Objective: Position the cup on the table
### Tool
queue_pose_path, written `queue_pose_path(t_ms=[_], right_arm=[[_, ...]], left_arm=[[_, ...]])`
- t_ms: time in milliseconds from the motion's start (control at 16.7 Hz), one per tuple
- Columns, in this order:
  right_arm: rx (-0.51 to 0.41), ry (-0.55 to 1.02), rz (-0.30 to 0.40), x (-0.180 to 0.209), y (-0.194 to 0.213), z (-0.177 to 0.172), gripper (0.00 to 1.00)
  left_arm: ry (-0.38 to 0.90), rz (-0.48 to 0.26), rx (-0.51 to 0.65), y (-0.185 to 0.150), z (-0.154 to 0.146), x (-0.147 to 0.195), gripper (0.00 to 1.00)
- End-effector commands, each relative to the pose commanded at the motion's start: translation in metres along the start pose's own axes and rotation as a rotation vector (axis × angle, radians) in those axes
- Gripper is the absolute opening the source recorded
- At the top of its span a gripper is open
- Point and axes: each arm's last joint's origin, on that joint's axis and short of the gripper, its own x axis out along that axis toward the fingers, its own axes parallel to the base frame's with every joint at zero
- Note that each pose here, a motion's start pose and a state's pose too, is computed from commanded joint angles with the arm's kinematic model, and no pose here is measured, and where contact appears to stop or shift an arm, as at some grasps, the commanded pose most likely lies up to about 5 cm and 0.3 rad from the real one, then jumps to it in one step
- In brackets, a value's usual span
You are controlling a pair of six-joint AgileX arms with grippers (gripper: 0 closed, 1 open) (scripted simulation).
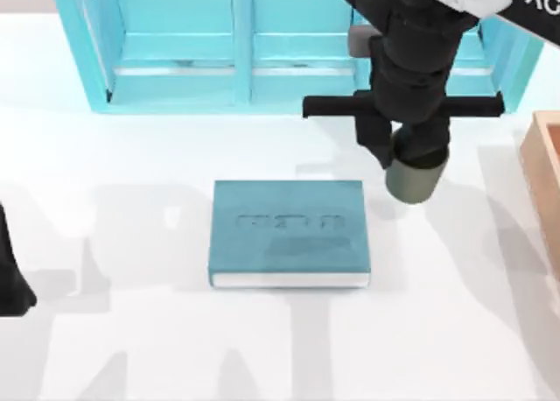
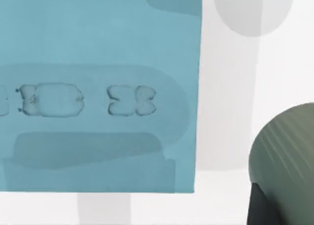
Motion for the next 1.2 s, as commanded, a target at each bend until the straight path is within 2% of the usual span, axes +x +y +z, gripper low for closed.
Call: queue_pose_path(t_ms=[300,720,1020,1200], right_arm=[[-0.007,0.001,-0.004,0.006,0.002,0.000,0.00],[-0.002,0.000,0.000,0.061,-0.007,-0.002,0.00],[0.000,0.000,0.000,0.064,-0.009,-0.002,0.00],[0.000,0.000,0.000,0.064,-0.009,-0.002,0.23]], left_arm=[[0.000,0.000,0.000,0.000,0.000,0.000,1.00],[0.000,0.000,0.000,0.000,0.000,0.000,1.00],[0.000,0.000,0.000,0.000,0.000,0.000,1.00],[0.000,0.000,0.000,0.000,0.000,0.000,1.00]])
